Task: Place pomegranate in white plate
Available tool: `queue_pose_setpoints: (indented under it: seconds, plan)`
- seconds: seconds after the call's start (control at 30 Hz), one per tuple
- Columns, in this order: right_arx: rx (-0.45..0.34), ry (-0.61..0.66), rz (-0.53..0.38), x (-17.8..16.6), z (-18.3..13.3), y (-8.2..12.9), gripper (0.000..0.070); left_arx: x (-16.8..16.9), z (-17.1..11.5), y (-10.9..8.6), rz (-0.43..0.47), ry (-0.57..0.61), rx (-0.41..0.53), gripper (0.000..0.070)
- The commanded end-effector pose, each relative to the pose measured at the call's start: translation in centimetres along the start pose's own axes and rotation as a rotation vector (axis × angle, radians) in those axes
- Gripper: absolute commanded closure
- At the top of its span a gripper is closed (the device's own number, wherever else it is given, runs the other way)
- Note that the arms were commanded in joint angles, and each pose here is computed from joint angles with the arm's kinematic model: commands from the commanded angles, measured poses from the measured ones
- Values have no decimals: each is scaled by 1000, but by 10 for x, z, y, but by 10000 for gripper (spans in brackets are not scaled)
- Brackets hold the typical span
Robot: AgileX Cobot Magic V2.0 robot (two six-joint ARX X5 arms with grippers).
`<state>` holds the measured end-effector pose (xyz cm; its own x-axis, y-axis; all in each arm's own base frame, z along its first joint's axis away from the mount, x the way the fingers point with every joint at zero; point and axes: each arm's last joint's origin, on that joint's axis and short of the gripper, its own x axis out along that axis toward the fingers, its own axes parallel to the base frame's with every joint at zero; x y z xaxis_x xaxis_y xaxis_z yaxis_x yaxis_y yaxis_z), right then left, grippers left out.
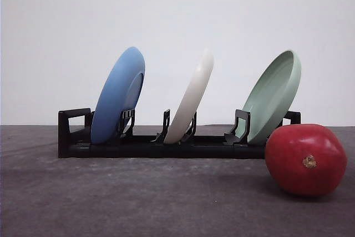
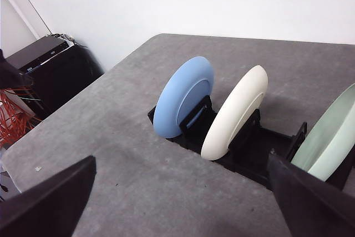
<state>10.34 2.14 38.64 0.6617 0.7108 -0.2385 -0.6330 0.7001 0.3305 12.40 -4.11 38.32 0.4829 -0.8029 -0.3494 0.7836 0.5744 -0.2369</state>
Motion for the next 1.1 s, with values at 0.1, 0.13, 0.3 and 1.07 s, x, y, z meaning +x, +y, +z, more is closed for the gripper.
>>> queue_pose_setpoints:
  seconds: [0.1, 0.13, 0.3, 1.07]
  plan:
    - [-15, -14, 7, -1, 4, 2, 67, 18, 10, 8, 16, 44, -75, 68]
    - [-14, -14, 7, -1, 4, 2, 68, 24, 12, 10, 28, 62, -89, 68]
    - [-12, -13, 9, -1, 4, 2, 68, 61, 33, 21, 86, 153, -133, 68]
    - [-16, -7, 25, 0, 4, 4, 68, 280, 69, 19, 167, 384, -48, 69]
